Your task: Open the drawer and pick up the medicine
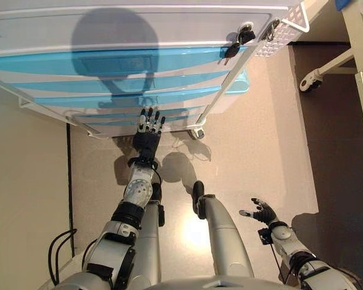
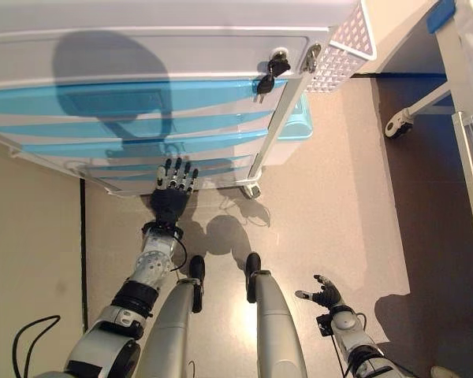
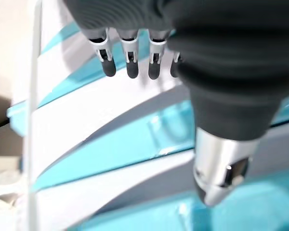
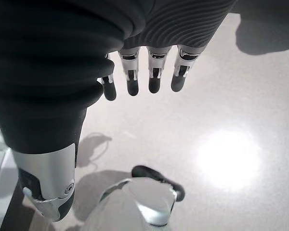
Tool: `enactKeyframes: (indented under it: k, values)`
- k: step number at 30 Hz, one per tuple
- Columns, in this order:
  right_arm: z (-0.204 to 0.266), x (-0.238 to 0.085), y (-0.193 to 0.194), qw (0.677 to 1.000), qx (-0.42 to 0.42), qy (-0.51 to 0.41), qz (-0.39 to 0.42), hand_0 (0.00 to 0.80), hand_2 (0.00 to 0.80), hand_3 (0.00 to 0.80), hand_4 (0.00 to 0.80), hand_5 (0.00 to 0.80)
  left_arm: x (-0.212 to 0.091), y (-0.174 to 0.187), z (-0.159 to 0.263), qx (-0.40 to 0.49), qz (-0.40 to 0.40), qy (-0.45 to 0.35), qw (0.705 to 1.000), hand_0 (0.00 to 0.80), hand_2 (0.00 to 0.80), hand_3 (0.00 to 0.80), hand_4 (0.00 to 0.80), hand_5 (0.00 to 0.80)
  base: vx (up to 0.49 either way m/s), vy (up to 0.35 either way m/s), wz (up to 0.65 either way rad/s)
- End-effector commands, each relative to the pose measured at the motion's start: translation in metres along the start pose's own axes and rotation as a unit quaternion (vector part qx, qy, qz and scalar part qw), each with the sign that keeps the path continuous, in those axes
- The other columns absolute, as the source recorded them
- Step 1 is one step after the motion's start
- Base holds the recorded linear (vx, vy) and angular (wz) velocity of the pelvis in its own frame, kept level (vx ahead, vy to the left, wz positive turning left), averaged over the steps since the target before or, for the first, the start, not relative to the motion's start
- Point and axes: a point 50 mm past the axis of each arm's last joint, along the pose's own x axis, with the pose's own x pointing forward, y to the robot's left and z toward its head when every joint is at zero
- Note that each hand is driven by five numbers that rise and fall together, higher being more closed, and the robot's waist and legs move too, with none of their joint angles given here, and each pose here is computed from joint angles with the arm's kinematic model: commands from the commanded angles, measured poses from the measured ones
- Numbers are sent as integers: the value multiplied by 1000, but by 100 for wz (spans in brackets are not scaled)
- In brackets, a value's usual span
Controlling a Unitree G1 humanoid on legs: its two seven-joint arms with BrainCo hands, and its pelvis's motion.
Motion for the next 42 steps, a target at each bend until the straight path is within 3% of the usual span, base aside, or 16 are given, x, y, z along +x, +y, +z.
enactKeyframes:
  k: [1,6,12,23,31,42]
  values:
    - [-26,-12,-14,1000,-22,21,0,0,0,0,0,0,-1,-17,-4,-6,-69,6,998,0,0,0,0,0,-20,-10,3]
    - [-25,-13,-16,999,-27,13,13,0,0,0,0,0,-4,-29,-6,19,-131,33,991,0,0,0,0,0,-26,-6,3]
    - [-24,-13,-15,999,-31,11,25,0,0,0,0,0,3,-42,6,43,-158,9,986,0,0,0,0,0,-25,-8,-1]
    - [-26,-12,-16,999,-35,20,20,0,0,0,0,0,17,-44,44,32,-90,-115,989,0,0,0,0,0,-2,-13,0]
    - [-15,-7,-13,999,-29,4,12,0,0,0,0,0,16,-28,52,17,-34,-139,990,0,0,0,0,0,-2,-36,6]
    - [-14,-6,-12,1000,-21,4,5,0,0,0,0,0,19,-29,61,13,-28,-154,988,0,0,0,0,0,4,-6,3]
